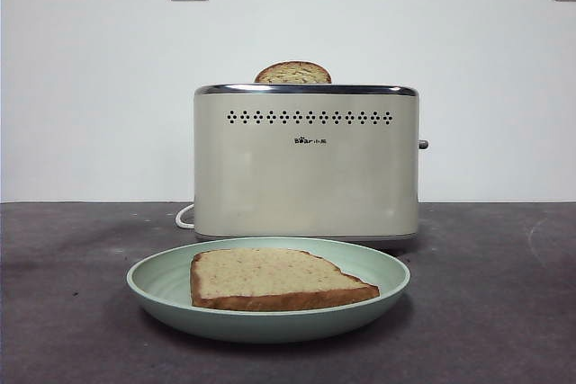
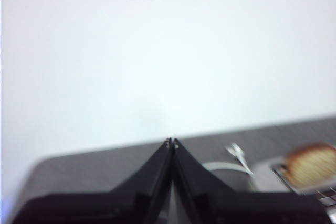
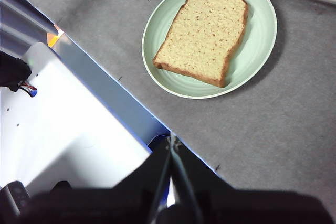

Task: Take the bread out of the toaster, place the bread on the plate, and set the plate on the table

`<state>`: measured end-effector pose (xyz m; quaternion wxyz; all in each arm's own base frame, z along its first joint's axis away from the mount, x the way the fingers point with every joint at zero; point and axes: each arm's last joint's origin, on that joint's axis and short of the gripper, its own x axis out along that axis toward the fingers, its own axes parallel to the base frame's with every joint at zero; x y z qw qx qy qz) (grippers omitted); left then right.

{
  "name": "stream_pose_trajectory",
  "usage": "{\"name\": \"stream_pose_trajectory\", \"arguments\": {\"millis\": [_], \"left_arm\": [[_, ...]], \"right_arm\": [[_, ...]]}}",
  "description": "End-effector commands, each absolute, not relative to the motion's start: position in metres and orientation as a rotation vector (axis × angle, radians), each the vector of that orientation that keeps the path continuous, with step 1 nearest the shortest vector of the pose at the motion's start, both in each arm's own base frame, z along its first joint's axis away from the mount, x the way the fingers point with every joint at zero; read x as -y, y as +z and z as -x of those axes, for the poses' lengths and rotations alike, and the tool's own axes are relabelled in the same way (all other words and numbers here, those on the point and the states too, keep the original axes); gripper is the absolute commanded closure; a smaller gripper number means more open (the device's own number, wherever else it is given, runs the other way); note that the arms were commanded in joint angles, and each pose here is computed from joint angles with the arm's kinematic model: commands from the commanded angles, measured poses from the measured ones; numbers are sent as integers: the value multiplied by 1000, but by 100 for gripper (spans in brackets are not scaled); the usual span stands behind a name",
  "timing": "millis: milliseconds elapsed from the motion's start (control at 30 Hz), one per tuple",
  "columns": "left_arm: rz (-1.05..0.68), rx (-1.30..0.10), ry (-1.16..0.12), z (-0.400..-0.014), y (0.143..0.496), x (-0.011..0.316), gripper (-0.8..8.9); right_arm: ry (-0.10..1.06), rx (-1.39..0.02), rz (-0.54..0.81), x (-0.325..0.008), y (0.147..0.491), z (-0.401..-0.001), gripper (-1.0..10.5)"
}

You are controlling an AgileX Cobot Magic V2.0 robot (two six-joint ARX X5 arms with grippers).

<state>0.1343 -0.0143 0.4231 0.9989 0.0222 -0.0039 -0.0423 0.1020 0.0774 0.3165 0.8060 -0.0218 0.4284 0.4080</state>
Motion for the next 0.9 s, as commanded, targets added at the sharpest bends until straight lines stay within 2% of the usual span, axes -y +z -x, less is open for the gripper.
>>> {"name": "stream_pose_trajectory", "arguments": {"millis": [33,267,567,733,900], "left_arm": [[-68,33,-11,-127,404,4,817],[-75,19,116,-119,326,-9,817],[18,-25,122,-107,220,-9,817],[50,-48,123,-103,186,-9,817],[79,-66,125,-99,168,-8,817]], "right_arm": [[877,-914,54,-78,315,-102,946],[877,-914,54,-78,315,-102,946],[878,-914,54,-77,315,-102,946],[877,-914,54,-78,315,-102,946],[877,-914,54,-78,315,-102,946]]}}
